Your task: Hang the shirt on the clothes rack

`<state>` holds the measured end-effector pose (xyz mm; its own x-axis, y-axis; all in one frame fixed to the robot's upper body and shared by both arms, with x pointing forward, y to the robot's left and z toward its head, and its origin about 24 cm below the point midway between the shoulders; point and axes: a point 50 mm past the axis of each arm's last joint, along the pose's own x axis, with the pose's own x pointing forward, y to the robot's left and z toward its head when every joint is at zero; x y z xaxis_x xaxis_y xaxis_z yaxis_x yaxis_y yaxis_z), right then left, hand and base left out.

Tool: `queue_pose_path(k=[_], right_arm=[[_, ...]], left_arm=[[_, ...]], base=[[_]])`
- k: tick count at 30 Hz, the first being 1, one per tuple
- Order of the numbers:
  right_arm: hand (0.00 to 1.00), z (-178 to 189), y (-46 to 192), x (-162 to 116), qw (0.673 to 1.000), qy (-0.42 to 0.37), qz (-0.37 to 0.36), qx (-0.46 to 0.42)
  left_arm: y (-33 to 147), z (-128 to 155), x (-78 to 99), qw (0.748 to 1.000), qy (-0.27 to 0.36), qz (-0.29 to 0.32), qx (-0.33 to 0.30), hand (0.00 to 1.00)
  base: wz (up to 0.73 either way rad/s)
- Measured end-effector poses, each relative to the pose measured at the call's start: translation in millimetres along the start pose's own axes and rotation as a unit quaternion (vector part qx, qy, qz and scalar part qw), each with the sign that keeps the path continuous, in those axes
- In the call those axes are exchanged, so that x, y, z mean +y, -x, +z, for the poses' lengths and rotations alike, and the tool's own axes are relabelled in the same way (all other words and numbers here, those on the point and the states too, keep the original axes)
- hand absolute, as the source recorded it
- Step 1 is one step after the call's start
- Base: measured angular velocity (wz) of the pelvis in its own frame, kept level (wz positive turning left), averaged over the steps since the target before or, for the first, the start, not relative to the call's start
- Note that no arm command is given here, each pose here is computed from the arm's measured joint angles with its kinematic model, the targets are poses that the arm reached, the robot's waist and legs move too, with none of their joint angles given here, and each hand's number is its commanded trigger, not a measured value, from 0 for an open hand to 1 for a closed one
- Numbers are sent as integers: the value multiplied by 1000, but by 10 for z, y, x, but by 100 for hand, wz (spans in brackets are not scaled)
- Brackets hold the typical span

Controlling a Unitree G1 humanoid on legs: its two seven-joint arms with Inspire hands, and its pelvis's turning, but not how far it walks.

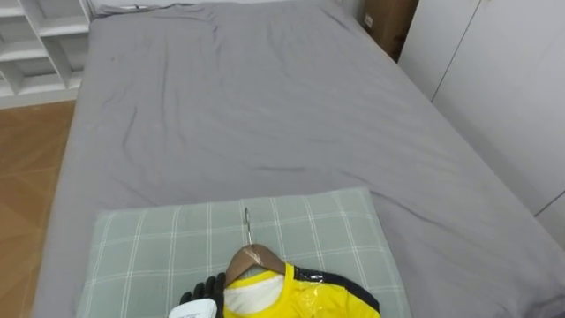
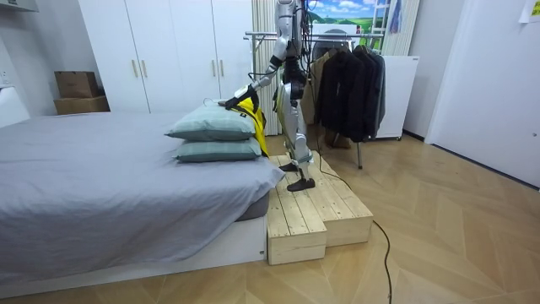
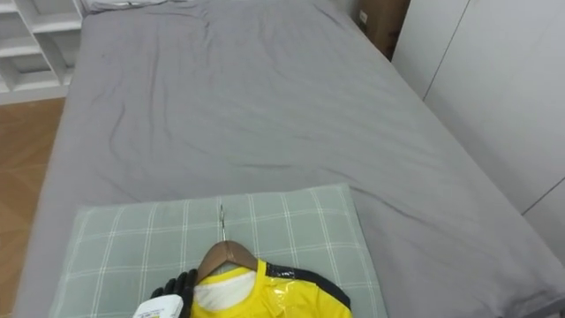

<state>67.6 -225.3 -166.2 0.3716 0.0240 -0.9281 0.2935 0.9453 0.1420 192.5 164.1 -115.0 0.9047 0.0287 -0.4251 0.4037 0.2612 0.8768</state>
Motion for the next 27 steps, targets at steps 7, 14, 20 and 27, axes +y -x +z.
queue_pose_path(k=[7,14,20,27], right_arm=[[0,48,-13,16,1000,18,2,0],[0,51,-17,23,1000,19,3,4],[0,50,-22,45,999,30,8,7],[0,102,-39,73,999,39,8,4]], left_arm=[[-30,-20,1,1000,13,-6,12,0],[-49,-52,-7,999,29,-12,25,0],[-57,-83,-7,997,57,-10,46,0],[-81,-77,30,996,72,1,49,0]], base=[[0],[0],[0],[0]])
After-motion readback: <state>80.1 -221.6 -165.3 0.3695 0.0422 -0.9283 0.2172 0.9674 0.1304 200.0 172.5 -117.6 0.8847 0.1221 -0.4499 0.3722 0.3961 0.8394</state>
